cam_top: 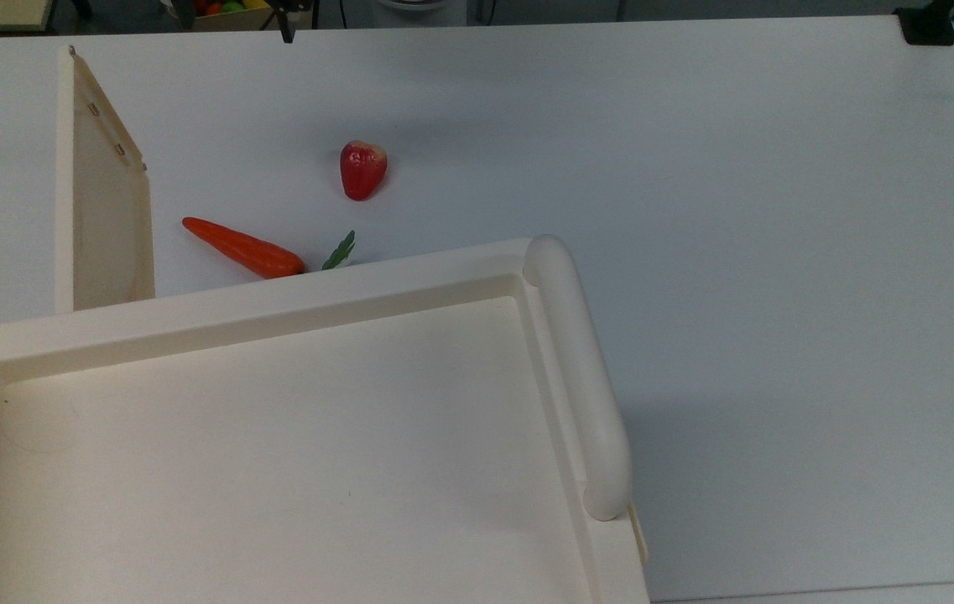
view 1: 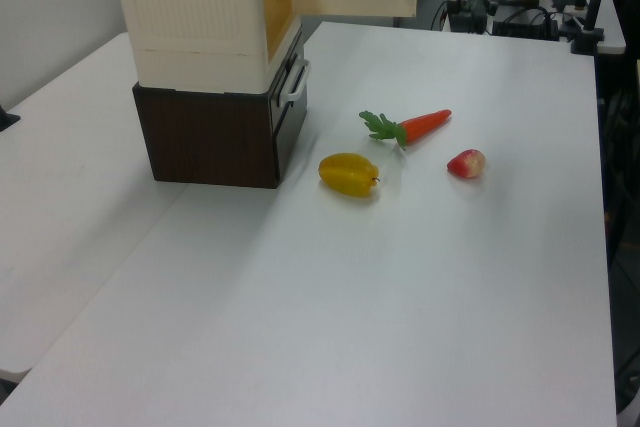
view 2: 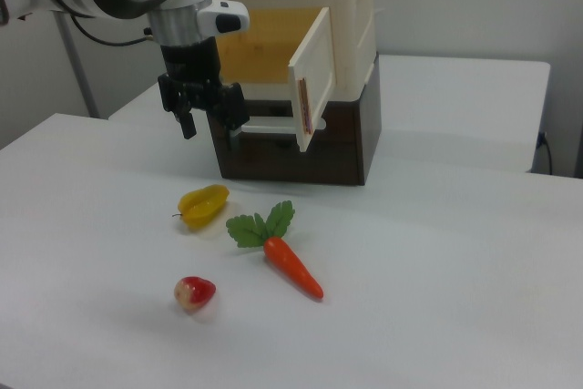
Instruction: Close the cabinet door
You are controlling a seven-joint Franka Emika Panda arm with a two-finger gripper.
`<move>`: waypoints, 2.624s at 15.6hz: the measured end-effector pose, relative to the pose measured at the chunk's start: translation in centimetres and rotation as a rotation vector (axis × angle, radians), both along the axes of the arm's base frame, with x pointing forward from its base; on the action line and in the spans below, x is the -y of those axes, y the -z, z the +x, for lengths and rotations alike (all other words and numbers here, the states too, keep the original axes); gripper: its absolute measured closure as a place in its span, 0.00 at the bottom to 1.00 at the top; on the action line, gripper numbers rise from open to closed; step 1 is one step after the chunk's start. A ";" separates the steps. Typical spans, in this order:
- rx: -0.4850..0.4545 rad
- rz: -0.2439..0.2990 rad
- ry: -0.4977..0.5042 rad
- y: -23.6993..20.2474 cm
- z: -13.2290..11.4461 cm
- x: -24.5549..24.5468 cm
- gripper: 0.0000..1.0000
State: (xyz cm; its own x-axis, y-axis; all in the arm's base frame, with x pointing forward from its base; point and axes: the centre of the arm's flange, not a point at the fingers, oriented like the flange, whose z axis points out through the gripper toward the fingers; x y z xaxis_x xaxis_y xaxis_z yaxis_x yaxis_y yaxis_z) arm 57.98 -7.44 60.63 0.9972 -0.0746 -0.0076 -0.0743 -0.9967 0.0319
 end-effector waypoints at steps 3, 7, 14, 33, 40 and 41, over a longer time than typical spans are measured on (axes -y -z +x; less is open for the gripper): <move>-0.018 0.002 0.000 0.2 -0.2 -0.1 0.00; -0.033 0.005 -0.005 0.4 -0.3 -0.4 0.00; -0.032 0.005 -0.023 0.3 -0.4 -0.2 0.00; 0.051 -0.048 -0.522 -1.3 -0.8 7.4 0.99; 0.272 -0.239 -0.603 -1.9 2.4 11.3 0.99; 0.292 -0.259 -0.605 -1.6 3.1 11.3 0.99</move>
